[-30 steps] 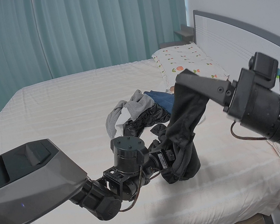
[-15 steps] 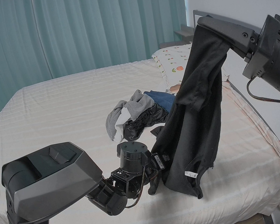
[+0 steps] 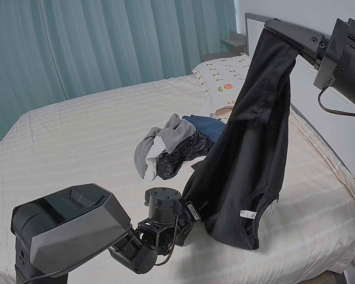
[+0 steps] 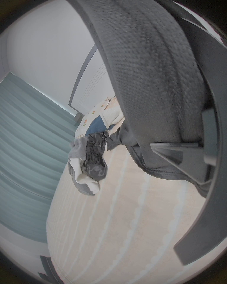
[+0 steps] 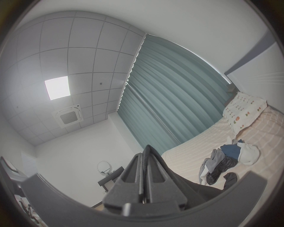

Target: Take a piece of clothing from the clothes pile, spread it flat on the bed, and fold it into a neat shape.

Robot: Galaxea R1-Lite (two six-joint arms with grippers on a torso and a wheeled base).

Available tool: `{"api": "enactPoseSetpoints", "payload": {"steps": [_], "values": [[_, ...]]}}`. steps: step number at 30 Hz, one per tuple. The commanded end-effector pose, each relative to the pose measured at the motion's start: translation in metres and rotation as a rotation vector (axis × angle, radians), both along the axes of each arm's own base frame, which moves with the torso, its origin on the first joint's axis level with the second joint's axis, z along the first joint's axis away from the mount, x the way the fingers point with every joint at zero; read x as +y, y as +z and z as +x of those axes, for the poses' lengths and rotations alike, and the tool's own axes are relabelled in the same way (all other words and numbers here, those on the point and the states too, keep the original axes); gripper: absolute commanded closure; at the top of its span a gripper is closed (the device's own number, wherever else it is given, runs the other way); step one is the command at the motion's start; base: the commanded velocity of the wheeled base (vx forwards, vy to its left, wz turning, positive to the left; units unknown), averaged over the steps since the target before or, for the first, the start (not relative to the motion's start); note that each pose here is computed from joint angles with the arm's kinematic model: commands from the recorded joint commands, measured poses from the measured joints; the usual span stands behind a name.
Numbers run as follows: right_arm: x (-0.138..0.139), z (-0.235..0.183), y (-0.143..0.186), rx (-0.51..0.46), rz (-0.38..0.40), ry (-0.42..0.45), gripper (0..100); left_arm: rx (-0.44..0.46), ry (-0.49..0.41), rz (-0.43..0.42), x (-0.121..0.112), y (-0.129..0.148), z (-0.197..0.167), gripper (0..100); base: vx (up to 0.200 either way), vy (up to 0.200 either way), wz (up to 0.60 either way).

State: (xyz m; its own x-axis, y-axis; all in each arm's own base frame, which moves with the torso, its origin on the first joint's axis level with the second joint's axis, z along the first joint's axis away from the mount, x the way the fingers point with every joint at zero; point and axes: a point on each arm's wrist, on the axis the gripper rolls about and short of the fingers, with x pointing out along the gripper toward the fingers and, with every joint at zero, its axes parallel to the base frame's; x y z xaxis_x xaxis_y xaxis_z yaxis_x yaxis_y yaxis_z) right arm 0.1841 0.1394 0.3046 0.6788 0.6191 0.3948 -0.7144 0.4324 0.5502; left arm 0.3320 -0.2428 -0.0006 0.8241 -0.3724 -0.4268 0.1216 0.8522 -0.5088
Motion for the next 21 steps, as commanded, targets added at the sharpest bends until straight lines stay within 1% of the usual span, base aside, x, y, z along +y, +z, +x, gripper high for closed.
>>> {"api": "enactPoseSetpoints", "payload": {"steps": [1, 2, 4, 7, 8, 9, 10, 11, 12, 14, 15, 16, 18, 19, 21], "values": [[-0.005, 0.007, -0.006, 0.054, 0.02, -0.013, 100, 0.015, 0.01, -0.021, 0.012, 0.012, -0.009, 100, 0.0, 0.0, 0.0], [-0.005, 0.016, -0.019, 0.104, -0.007, -0.037, 100, 0.003, 0.001, -0.044, 0.02, 0.03, -0.015, 100, 0.0, 0.0, 0.0], [-0.004, 0.026, -0.037, 0.165, -0.043, -0.056, 100, -0.01, -0.011, -0.087, 0.027, 0.05, -0.025, 100, 0.0, 0.0, 0.0], [-0.004, 0.039, -0.066, 0.251, -0.093, -0.081, 100, -0.063, -0.021, -0.2, 0.037, 0.094, -0.04, 100, 0.0, 0.0, 0.0], [-0.003, 0.042, -0.074, 0.279, -0.109, -0.084, 100, -0.081, -0.029, -0.227, 0.039, 0.107, -0.044, 100, 0.0, 0.0, 0.0], [-0.001, 0.046, -0.086, 0.314, -0.131, -0.088, 100, -0.104, -0.035, -0.247, 0.044, 0.121, -0.05, 100, 0.0, 0.0, 0.0], [0.0, 0.047, -0.088, 0.321, -0.135, -0.088, 100, -0.11, -0.037, -0.252, 0.044, 0.124, -0.051, 100, 0.0, 0.0, 0.0], [0.002, 0.052, -0.104, 0.373, -0.165, -0.099, 100, -0.148, -0.037, -0.278, 0.052, 0.144, -0.061, 100, 0.0, 0.0, 0.0], [0.003, 0.055, -0.111, 0.395, -0.175, -0.103, 100, -0.163, -0.036, -0.284, 0.058, 0.153, -0.067, 100, 0.0, 0.0, 0.0], [0.004, 0.059, -0.12, 0.435, -0.178, -0.11, 100, -0.174, -0.031, -0.286, 0.067, 0.166, -0.076, 100, 0.0, 0.0, 0.0], [0.003, 0.063, -0.125, 0.462, -0.167, -0.118, 100, -0.179, -0.029, -0.29, 0.074, 0.176, -0.085, 100, 0.0, 0.0, 0.0], [0.002, 0.065, -0.125, 0.467, -0.156, -0.123, 100, -0.184, -0.026, -0.292, 0.079, 0.181, -0.089, 100, 0.0, 0.0, 0.0], [-0.006, 0.07, -0.123, 0.457, -0.112, -0.148, 100, -0.184, -0.018, -0.302, 0.091, 0.191, -0.104, 100, 0.0, 0.0, 0.0], [-0.01, 0.072, -0.122, 0.443, -0.092, -0.164, 100, -0.179, -0.017, -0.299, 0.096, 0.192, -0.11, 100, 0.0, 0.0, 0.0], [-0.017, 0.073, -0.123, 0.435, -0.076, -0.189, 100, -0.169, -0.016, -0.294, 0.103, 0.188, -0.121, 100, 0.0, 0.0, 0.0]]}}
